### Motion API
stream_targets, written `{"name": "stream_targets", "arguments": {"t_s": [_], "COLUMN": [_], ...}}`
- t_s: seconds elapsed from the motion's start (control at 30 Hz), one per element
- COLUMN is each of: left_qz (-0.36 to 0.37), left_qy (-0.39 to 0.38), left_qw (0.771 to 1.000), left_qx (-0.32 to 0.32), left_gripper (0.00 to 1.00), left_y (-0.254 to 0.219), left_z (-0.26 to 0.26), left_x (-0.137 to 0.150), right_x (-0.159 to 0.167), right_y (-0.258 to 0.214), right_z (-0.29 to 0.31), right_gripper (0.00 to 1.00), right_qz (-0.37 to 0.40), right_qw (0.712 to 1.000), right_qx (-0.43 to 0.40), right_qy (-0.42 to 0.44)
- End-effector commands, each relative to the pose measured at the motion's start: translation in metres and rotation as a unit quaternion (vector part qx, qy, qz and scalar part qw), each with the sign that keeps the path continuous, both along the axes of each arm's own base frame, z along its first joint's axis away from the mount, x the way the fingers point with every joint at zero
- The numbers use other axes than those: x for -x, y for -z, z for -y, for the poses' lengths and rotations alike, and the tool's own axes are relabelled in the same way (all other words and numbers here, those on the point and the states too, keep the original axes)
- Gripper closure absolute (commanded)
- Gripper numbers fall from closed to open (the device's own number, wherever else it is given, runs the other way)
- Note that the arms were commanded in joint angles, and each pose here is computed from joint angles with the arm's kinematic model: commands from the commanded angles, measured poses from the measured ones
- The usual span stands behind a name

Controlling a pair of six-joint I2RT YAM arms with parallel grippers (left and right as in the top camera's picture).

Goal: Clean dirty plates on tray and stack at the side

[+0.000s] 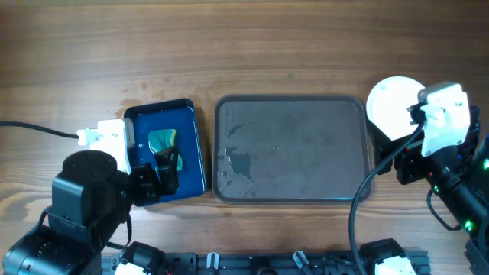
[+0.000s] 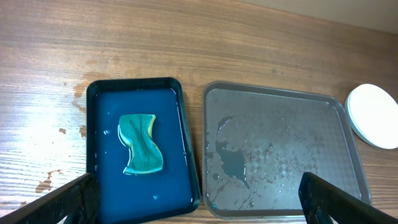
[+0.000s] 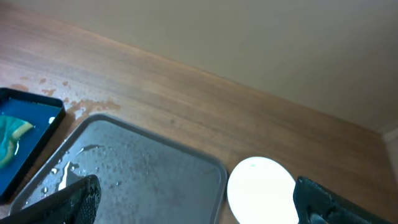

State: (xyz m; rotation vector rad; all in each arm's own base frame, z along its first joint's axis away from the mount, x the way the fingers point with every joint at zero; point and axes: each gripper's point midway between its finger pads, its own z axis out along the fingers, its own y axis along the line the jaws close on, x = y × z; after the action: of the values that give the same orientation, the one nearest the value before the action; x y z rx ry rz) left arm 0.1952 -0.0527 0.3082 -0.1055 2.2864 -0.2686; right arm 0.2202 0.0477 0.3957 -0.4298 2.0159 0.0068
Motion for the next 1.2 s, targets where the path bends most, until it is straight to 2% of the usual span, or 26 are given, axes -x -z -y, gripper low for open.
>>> {"name": "stream_targets", "arguments": {"t_s": [0.0,1.17], "left_qz": [0.008,0.008], "left_qy": [0.002,0.002], "left_qw": [1.0,1.0], "left_qx": [-0.01,-0.01], "left_gripper": [0.0,0.0], "left_y": [-0.0043,-0.0044], "left_z": [-0.0017,-0.0017], "left_x": [-0.0005,-0.0006], "right_x": [0.0007,-0.0001], "right_y": [-0.0021,-0.0012], "right_z": [0.0015,0.0001], "right_gripper": [0.0,0.0], "right_qz": [0.003,0.0], "right_qw": [1.0,1.0], "right_qx": [0.009,0.001], "right_qy": [0.001,0.001]}}
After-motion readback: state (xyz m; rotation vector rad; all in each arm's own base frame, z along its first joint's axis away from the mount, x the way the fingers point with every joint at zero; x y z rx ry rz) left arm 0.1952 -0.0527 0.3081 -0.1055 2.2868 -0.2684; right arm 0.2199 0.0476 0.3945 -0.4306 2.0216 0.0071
